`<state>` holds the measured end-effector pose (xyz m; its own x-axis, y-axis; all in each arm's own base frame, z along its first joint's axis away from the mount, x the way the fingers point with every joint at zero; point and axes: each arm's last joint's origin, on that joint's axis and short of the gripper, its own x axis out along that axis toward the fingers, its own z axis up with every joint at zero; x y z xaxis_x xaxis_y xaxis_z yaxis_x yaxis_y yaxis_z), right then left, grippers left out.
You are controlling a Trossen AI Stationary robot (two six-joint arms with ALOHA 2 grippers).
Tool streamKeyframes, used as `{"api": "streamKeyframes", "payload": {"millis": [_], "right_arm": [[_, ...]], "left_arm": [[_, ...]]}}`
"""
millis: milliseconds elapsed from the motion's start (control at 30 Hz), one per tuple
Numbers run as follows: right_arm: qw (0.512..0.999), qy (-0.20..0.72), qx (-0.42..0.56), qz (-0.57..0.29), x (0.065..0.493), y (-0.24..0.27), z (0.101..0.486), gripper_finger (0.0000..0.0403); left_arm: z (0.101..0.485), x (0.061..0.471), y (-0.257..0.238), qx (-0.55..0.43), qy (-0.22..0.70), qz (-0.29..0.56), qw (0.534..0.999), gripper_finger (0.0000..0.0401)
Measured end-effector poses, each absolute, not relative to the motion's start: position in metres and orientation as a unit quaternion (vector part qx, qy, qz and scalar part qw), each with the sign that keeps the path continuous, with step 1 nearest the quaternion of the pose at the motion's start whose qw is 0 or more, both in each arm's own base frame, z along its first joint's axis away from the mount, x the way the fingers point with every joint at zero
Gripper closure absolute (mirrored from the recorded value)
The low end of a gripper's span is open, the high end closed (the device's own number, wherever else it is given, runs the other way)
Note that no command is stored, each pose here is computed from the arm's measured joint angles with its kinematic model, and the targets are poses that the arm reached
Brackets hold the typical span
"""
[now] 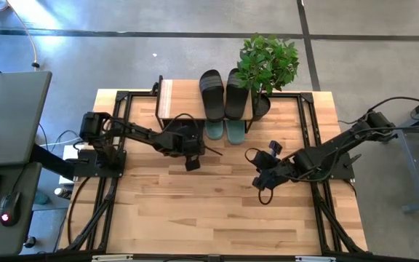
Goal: Pick and place slides into the shelf
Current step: Put the black slipper under the shelf, then adjust the slippers under the shelf
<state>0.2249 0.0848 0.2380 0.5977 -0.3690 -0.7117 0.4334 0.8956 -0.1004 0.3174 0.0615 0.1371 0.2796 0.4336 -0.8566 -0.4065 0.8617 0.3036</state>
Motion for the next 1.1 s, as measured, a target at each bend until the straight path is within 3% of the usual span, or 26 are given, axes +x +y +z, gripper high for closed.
{"api": "streamKeyframes", "payload": {"millis": [700, 1100], "right_arm": [[0.892, 0.395, 0.035, -0.217, 0.224, 0.085, 0.238, 0.0403], [0.891, 0.403, 0.033, -0.205, 0.224, 0.086, 0.238, 0.0403]], "left_arm": [[0.126, 0.327, 0.065, 0.014, 0.508, 0.304, 0.805, 0.0394], [0.124, 0.325, 0.063, -0.004, 0.526, 0.269, 0.807, 0.0394]]}}
